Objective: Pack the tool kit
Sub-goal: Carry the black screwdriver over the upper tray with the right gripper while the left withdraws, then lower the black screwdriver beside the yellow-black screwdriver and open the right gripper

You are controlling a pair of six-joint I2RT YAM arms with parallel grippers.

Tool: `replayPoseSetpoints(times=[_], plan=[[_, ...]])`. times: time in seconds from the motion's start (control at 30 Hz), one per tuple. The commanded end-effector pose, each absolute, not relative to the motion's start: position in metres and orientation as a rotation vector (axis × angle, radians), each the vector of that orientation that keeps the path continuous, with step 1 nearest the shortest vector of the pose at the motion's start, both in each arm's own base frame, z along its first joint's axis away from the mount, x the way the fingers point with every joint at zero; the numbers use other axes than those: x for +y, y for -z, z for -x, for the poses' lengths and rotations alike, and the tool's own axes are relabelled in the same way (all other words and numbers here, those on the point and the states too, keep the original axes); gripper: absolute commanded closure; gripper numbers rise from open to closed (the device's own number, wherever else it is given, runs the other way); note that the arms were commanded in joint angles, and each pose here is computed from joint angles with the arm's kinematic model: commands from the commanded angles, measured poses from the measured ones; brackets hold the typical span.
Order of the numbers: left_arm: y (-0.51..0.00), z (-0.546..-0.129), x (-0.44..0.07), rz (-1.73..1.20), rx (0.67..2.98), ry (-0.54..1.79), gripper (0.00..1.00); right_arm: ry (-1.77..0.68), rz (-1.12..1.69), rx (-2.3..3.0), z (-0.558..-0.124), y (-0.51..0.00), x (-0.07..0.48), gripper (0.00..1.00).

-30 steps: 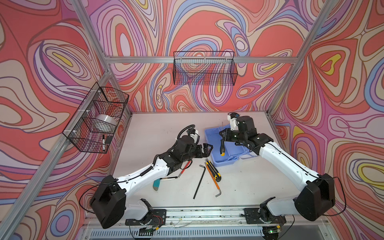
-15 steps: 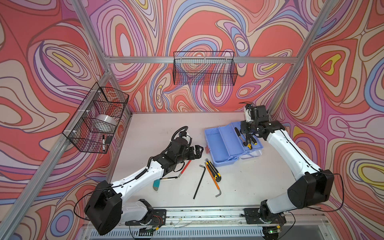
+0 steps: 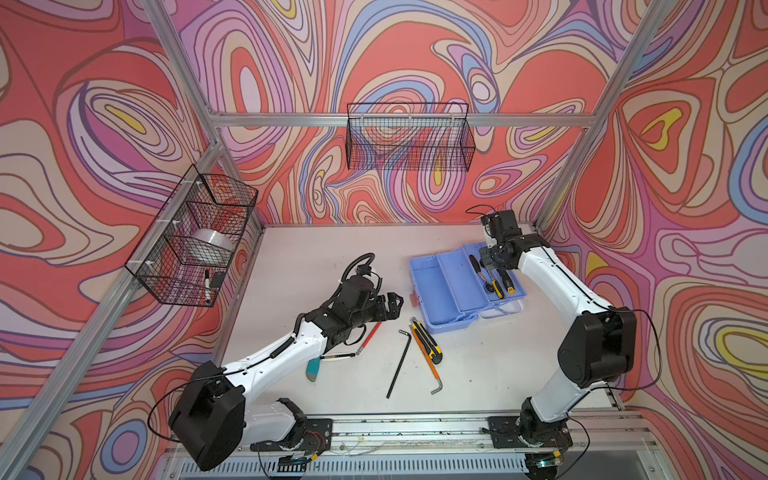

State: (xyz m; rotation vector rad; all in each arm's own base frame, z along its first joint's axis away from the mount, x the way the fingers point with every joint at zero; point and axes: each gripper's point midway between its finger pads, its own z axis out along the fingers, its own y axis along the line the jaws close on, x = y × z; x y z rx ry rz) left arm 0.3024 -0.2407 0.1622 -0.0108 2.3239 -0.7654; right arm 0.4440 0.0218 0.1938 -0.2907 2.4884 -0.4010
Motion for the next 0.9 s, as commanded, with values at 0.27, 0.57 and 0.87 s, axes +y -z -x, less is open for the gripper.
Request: replayPoseSetpoints(times=[0.27, 0.57, 0.87], plan=[[-0.151, -0.298, -0.234, 0.023, 2.35, 0.745, 0.03, 0.357, 0.277, 2.471, -0.461, -0.173, 0.022, 1.0], [-0.15, -0.298, -0.233, 0.028, 2.353, 0.742, 0.03, 0.351, 0.319, 2.477, -0.466, -0.158, 0.025, 1.0], [-0.149, -0.299, -0.233, 0.031, 2.355, 0.738, 0.03, 0.394, 0.361, 2.485, -0.473, -0.141, 0.022, 1.0]])
